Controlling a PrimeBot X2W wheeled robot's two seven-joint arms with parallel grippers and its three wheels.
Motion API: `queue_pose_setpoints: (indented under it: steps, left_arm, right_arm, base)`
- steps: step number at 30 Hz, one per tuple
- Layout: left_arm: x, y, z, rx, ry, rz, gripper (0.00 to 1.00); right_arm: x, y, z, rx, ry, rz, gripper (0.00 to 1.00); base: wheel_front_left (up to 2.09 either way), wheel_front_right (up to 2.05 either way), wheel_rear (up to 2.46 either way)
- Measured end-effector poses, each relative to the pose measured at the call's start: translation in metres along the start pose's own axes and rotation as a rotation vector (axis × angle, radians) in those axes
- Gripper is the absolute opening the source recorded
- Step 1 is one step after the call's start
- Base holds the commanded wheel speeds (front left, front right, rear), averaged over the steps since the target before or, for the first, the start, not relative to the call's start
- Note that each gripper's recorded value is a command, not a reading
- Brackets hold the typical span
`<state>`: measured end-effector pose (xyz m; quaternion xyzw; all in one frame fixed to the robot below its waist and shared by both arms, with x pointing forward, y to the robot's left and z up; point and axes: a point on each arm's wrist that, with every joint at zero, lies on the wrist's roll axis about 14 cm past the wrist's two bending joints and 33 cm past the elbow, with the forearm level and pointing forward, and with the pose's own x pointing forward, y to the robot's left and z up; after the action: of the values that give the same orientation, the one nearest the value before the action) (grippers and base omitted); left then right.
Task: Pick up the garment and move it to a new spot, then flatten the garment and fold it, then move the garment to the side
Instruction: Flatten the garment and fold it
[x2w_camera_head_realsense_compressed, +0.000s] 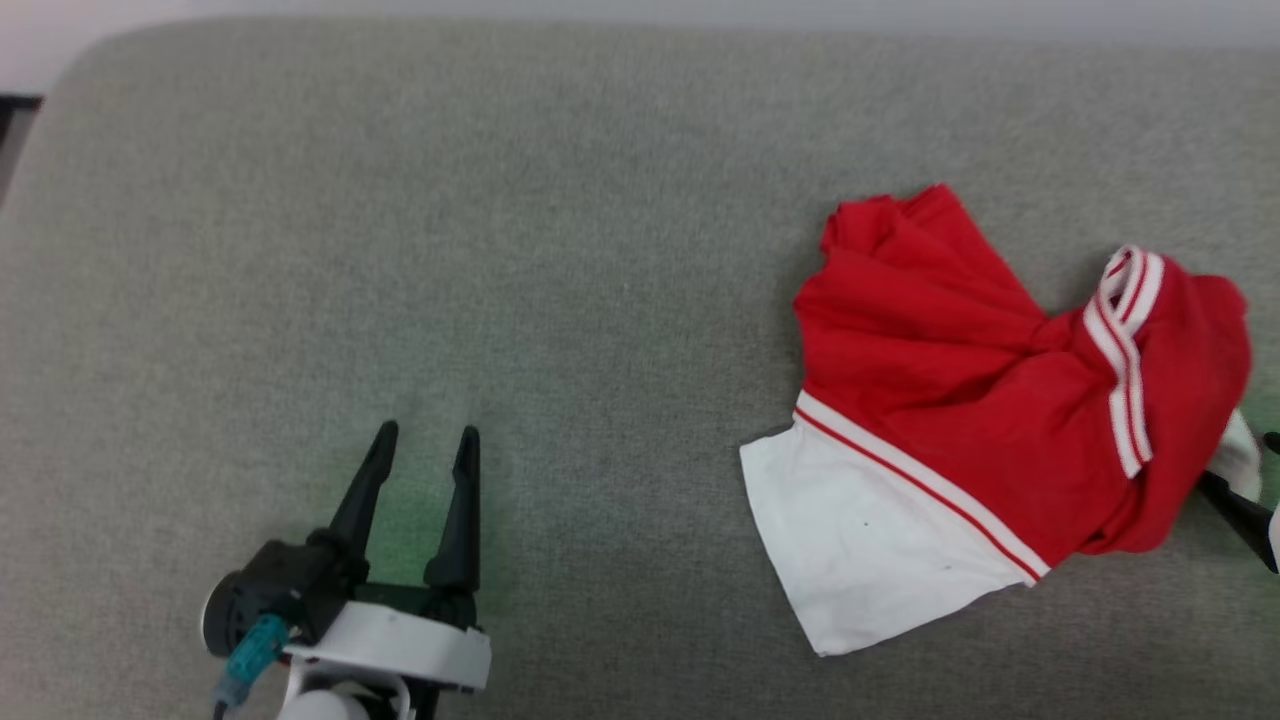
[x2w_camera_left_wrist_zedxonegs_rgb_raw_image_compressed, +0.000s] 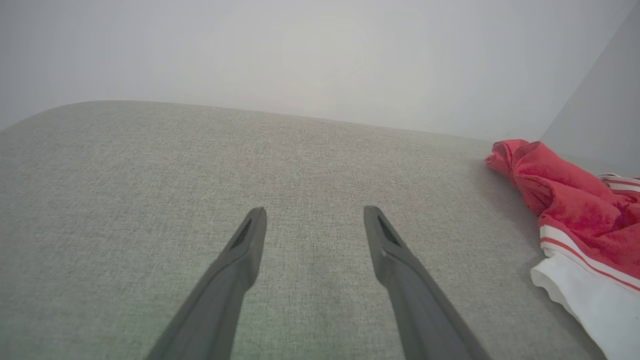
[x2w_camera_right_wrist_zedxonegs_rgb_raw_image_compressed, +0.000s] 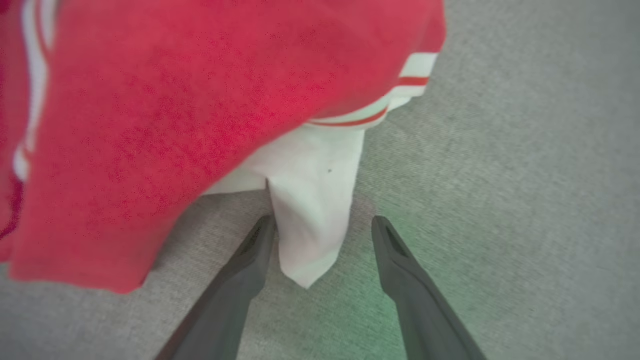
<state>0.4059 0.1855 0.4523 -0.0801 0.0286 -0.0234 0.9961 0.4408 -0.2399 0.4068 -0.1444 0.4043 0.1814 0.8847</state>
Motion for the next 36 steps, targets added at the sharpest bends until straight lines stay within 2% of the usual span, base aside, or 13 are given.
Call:
queue_pose_setpoints:
  steps: [1,2,3,4,5,12,20,24,28,36]
  left_arm:
    - [0.003,0.0,-0.003,-0.001,0.006,-0.001,1.0]
    - [0.006,0.0,-0.005,-0.002,0.011,0.0,1.0]
    - [0.008,0.001,-0.008,-0.002,0.017,0.001,1.0]
    - [0.009,0.002,-0.011,-0.004,0.025,0.005,1.0]
    - [0.009,0.004,-0.013,-0.007,0.031,0.011,1.0]
    - [0.01,0.009,-0.024,-0.012,0.059,0.027,1.0]
    - [0.02,-0.002,-0.025,-0.017,0.059,-0.016,1.0]
    - [0.023,-0.007,-0.029,-0.017,0.069,-0.038,1.0]
    - [0.025,-0.007,-0.032,-0.015,0.077,-0.046,1.0]
    - [0.025,-0.006,-0.033,-0.003,0.086,-0.06,1.0]
  right_arm:
    - [0.006,0.003,-0.002,-0.007,0.019,0.016,1.0]
    - [0.012,0.005,-0.004,-0.014,0.033,0.026,0.76]
    - [0.016,0.004,-0.005,-0.022,0.045,0.028,0.4]
    - [0.02,0.003,-0.004,-0.034,0.054,0.032,0.23]
    - [0.023,0.004,-0.004,-0.036,0.059,0.04,0.0]
    - [0.032,-0.012,0.0,-0.02,0.03,0.008,0.0]
    - [-0.002,-0.079,-0.025,0.021,0.059,-0.184,0.0]
    - [-0.017,-0.1,-0.047,0.058,0.1,-0.248,0.0]
    - [-0.029,-0.114,-0.07,0.069,0.162,-0.304,0.0]
    - [-0.029,-0.111,-0.076,0.119,0.13,-0.34,0.0]
  base:
    - [0.0,0.0,0.0]
    - [0.0,0.0,0.0]
    - [0.0,0.0,0.0]
    - [0.0,0.0,0.0]
    - [0.0,0.0,0.0]
    - [0.0,0.0,0.0]
    - [0.0,0.0,0.0]
    - [0.0,0.0,0.0]
    - [0.0,0.0,0.0]
    - [0.0,0.0,0.0]
